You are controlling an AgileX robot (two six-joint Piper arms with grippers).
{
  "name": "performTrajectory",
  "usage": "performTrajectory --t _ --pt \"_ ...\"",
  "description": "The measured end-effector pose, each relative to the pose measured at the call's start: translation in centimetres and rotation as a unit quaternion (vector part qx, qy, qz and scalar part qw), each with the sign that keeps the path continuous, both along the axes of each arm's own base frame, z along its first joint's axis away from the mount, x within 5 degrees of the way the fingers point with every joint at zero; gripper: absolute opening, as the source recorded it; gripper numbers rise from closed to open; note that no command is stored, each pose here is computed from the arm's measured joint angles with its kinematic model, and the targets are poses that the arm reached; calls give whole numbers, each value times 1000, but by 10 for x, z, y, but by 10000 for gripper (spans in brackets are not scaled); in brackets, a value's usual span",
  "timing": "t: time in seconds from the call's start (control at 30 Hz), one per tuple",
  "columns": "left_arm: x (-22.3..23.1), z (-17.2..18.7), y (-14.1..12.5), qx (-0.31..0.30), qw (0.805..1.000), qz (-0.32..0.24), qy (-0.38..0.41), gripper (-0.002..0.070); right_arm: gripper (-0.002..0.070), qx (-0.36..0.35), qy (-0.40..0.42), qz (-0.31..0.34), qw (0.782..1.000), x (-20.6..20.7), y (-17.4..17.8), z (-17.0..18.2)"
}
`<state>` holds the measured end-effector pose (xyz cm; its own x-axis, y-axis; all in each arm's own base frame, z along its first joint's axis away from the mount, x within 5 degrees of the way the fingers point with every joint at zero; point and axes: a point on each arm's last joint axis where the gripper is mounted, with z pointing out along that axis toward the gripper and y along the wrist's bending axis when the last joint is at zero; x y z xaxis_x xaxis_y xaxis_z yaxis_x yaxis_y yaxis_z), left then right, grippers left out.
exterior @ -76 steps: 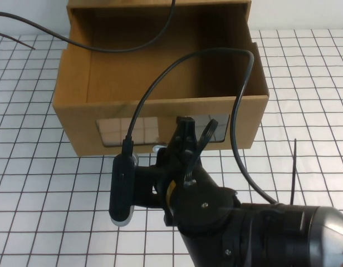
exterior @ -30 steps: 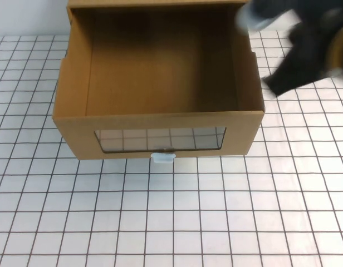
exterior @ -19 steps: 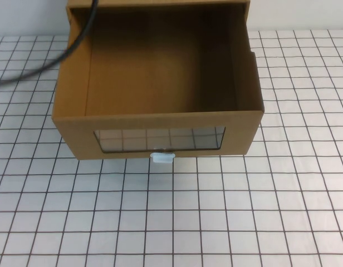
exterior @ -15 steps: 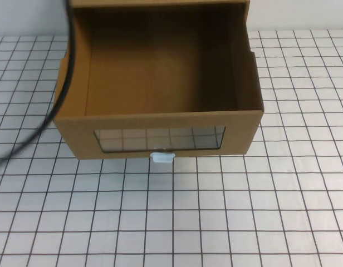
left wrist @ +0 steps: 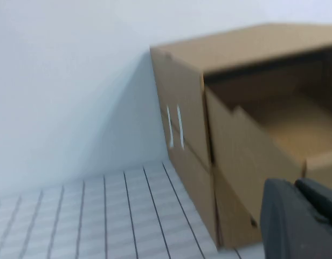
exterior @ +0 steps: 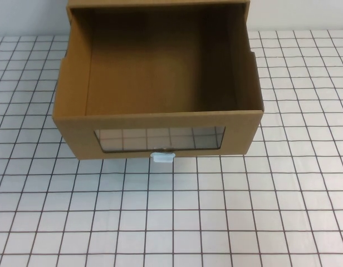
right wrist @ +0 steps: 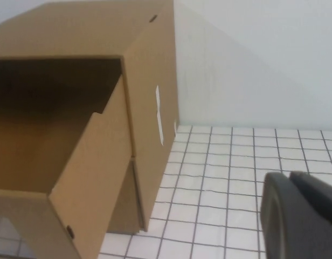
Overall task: Open the shoe box
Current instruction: 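Pull the top drawer of the cardboard box fully open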
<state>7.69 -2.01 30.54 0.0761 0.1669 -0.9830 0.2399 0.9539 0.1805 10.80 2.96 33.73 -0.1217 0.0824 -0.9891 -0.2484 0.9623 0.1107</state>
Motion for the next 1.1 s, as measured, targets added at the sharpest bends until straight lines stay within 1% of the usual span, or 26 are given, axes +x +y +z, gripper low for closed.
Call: performTrajectory --t 0.07,0.17,0.23,0.33,0.4,0.67,1.1 --pt "-5 -29 2 -15 1000 3 10 -2 -13 20 -16 4 1000 -7 -1 -12" --pt "-9 -63 3 -49 998 7 29 -2 -13 38 -23 7 999 -13 -2 -29" --pt "-9 -80 4 -65 997 10 41 -2 -13 42 -19 7 999 -14 -2 -36" --pt "-8 -105 4 -70 995 15 69 -2 -13 45 -11 6 999 -14 -2 -45" --pt "-8 -110 4 -70 994 15 82 -2 -13 46 -7 6 999 -13 -2 -47" --pt "-9 -116 3 -65 992 11 112 -2 -13 50 -21 7 999 -13 -2 -45" --pt "-9 -117 3 -63 991 11 116 -2 -13 50 -22 7 998 -13 -2 -44"
